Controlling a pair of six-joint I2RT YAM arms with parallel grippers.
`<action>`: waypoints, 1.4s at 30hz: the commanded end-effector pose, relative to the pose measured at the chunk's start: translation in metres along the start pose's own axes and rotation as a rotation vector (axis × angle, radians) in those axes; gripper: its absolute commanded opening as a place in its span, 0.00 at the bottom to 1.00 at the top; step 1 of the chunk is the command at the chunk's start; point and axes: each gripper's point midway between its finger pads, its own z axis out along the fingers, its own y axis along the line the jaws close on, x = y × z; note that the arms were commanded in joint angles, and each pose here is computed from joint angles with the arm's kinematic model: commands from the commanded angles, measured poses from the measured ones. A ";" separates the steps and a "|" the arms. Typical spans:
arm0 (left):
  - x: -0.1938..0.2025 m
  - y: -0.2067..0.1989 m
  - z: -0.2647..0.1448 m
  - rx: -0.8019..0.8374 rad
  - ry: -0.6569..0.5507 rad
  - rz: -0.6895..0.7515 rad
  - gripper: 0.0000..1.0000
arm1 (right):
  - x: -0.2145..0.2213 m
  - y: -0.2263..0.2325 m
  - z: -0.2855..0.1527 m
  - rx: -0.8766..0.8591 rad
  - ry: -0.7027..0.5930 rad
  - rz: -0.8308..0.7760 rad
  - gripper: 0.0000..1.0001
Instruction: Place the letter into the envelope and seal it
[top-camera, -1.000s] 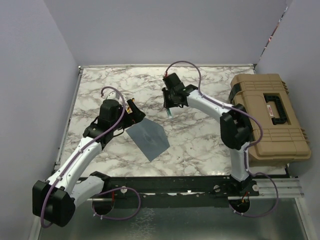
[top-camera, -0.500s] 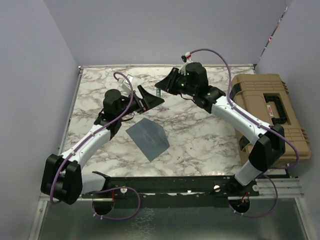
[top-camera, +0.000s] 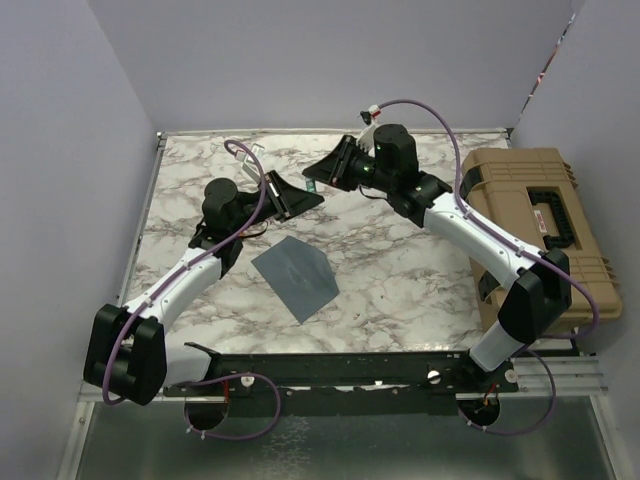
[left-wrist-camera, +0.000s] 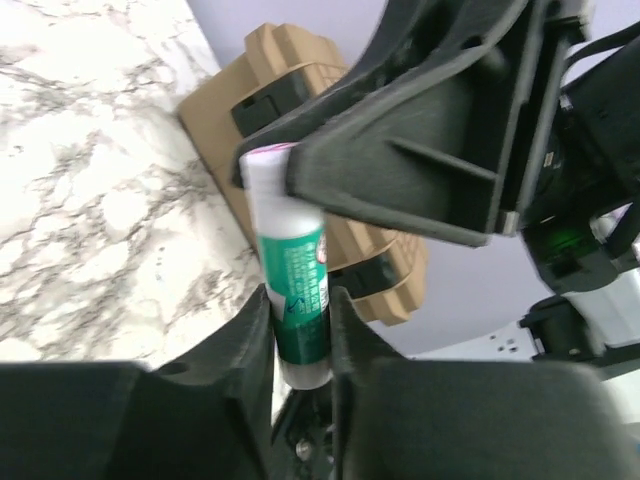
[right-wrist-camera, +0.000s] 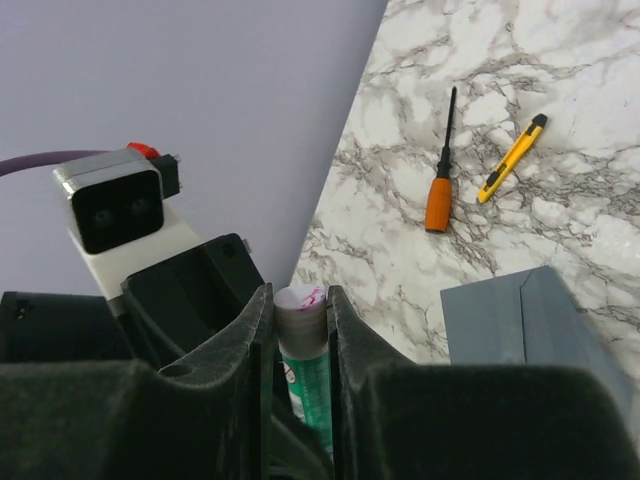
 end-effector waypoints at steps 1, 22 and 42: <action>0.007 -0.027 -0.005 0.118 0.058 0.130 0.05 | 0.002 0.007 -0.007 -0.018 0.025 0.023 0.21; 0.005 -0.006 -0.031 -0.028 0.218 0.796 0.00 | 0.034 0.006 -0.050 0.002 0.384 -0.278 0.50; 0.015 -0.012 -0.033 0.033 0.231 0.868 0.00 | 0.038 0.019 -0.041 -0.106 0.414 -0.275 0.36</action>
